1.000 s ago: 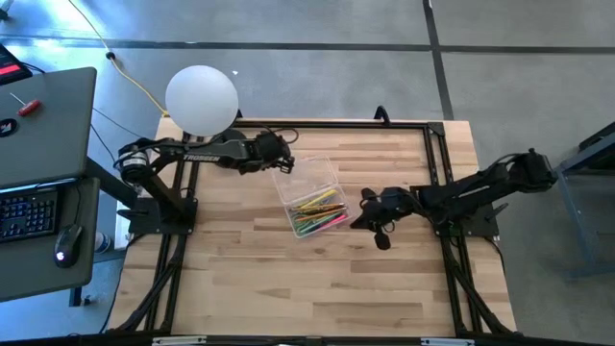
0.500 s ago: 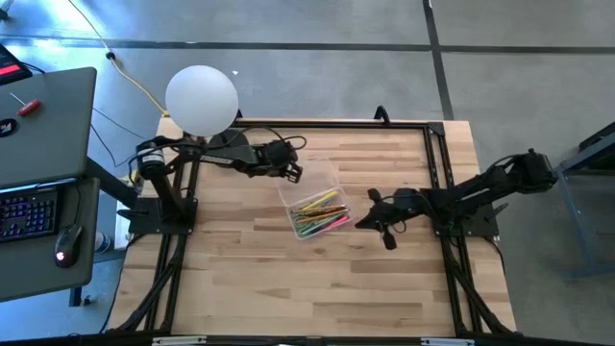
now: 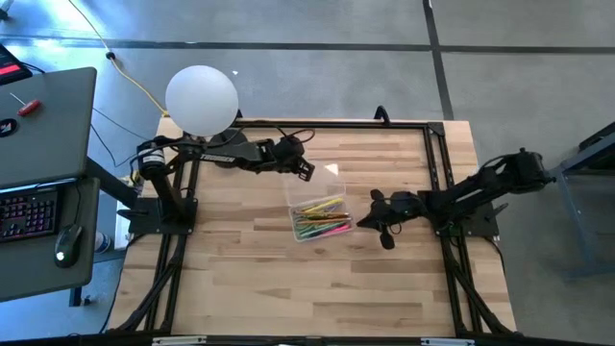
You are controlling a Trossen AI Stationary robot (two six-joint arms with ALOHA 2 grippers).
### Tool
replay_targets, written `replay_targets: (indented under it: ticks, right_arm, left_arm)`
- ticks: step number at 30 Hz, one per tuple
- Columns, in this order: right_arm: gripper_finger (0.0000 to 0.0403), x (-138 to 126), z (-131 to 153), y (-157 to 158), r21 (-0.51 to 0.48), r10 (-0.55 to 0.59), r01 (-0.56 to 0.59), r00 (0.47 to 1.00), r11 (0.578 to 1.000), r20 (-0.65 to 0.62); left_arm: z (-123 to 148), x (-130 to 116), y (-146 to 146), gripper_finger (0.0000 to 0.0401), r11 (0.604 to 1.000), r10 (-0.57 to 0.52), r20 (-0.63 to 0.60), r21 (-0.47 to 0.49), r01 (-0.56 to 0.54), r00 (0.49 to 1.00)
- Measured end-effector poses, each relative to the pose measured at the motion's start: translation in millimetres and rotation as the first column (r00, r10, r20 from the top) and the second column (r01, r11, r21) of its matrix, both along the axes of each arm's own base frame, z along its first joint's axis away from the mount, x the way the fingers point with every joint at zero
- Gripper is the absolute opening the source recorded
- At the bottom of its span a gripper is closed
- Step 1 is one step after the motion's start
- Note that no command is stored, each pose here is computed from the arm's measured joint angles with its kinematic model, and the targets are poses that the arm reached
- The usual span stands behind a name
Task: Pick & place school supplies into a supply box
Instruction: Close the transparent supply box
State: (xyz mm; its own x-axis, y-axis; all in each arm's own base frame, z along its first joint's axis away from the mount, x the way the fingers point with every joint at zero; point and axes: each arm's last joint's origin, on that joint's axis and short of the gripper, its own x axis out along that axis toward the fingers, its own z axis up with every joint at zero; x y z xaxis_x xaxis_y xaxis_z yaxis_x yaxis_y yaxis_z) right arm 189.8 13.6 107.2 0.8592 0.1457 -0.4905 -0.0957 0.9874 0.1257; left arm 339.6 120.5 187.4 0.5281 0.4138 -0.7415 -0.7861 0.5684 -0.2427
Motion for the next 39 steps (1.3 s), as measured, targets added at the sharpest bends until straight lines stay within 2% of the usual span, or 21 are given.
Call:
replay_targets:
  ticks: [3, 6, 10, 13, 17, 24, 29, 35, 39]
  right_arm:
    - [0.0, 2, -7, 1, 0.023, 0.029, -0.029, 0.999, 0.999, -0.015]
    - [0.0, 7, -7, 2, 0.035, 0.042, -0.043, 0.999, 0.998, 0.03]
    - [0.0, 11, -13, 3, 0.072, 0.061, -0.06, 0.998, 0.996, -0.016]
    - [0.0, 15, -12, 4, 0.09, 0.092, -0.091, 0.996, 0.992, -0.005]
    - [0.0, 14, -11, 5, 0.091, 0.096, -0.094, 0.995, 0.991, -0.008]
    - [0.0, 14, 3, 5, 0.067, 0.129, -0.134, 0.989, 0.989, 0.077]
    - [0.0, 14, 15, 5, 0.011, 0.149, -0.153, 0.976, 0.988, 0.161]
    - [0.0, 15, 10, 3, -0.04, 0.094, -0.089, 0.987, 0.995, 0.134]
    - [0.0, 18, 9, 3, -0.055, 0.097, -0.09, 0.982, 0.994, 0.164]
  left_arm:
    - [13, 8, 0, 0.0026, 0.999, -0.04, 0.029, 0.03, 0.039, 0.999]
    - [22, 14, -4, 0.001, 0.995, -0.093, 0.05, 0.043, 0.091, 0.994]
    - [29, 21, -14, 0.0026, 0.987, -0.15, 0.054, 0.073, 0.146, 0.987]
    - [31, 22, -18, 0.0032, 0.982, -0.126, 0.0, 0.14, 0.125, 0.992]
    - [32, 20, -14, 0.0011, 0.982, -0.076, -0.025, 0.174, 0.079, 0.997]
    - [28, 7, 11, 0.0029, 0.988, 0.001, -0.083, 0.156, 0.012, 0.997]
    - [27, 0, 28, 0.001, 0.992, 0.008, -0.08, 0.126, 0.002, 0.997]
    - [7, 12, 35, 0.0026, 0.996, -0.012, -0.045, 0.085, 0.016, 0.999]
    - [-15, 23, 38, 0.0012, 0.998, -0.04, -0.016, 0.051, 0.041, 0.999]
